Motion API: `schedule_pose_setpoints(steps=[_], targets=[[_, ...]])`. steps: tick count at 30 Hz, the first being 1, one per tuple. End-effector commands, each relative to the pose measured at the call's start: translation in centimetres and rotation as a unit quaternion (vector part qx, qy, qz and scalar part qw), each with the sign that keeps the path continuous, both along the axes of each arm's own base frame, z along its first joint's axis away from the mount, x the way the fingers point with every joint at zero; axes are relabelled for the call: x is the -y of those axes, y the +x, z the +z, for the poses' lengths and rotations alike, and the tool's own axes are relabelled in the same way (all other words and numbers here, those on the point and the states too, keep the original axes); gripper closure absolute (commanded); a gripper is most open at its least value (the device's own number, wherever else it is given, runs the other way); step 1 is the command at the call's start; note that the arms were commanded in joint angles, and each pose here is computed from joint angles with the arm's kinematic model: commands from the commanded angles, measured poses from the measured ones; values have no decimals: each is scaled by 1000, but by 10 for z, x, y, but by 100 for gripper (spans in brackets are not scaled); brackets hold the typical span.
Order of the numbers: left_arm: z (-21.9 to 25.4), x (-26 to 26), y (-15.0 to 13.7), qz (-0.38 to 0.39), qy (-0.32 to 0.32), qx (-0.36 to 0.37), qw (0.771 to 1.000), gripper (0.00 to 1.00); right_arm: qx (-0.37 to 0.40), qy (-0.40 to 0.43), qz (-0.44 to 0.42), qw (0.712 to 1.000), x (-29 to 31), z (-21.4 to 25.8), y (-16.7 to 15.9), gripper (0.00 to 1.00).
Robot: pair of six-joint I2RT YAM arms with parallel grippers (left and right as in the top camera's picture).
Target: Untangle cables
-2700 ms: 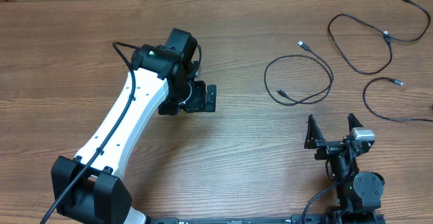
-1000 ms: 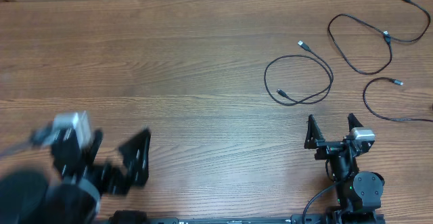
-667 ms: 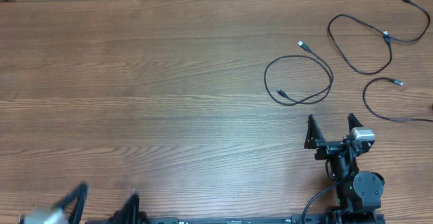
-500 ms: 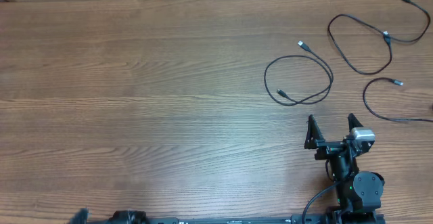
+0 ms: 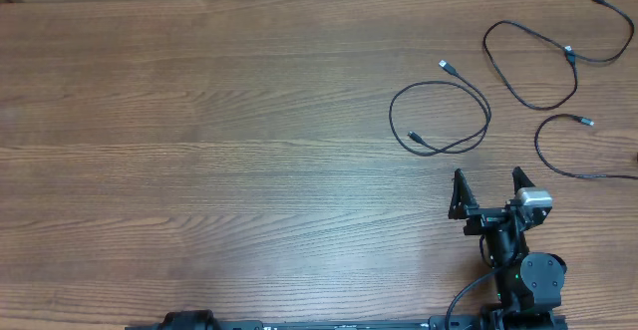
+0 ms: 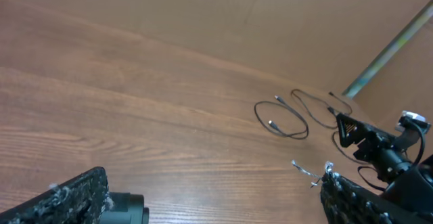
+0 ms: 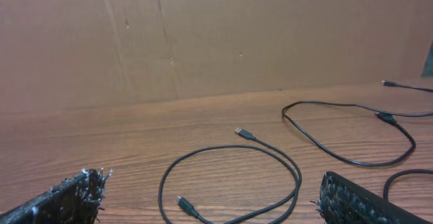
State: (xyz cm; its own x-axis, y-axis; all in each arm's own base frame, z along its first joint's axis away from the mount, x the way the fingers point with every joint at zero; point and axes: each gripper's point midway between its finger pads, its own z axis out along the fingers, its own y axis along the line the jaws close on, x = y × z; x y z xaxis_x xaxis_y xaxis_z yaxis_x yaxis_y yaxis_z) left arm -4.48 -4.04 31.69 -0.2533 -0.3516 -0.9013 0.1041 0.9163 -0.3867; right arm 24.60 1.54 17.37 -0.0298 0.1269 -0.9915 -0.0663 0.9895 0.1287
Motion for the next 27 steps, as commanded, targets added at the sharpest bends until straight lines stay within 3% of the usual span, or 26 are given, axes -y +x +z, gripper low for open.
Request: schedule_pose_setpoints(steps=[1,27], targets=[[-1,1,-1,2,11,3,1000,0,1,-2,2,1000,0,-3,0,0],[-1,0,3,7,11,1,1000,1,1,-2,2,1000,0,-3,0,0]])
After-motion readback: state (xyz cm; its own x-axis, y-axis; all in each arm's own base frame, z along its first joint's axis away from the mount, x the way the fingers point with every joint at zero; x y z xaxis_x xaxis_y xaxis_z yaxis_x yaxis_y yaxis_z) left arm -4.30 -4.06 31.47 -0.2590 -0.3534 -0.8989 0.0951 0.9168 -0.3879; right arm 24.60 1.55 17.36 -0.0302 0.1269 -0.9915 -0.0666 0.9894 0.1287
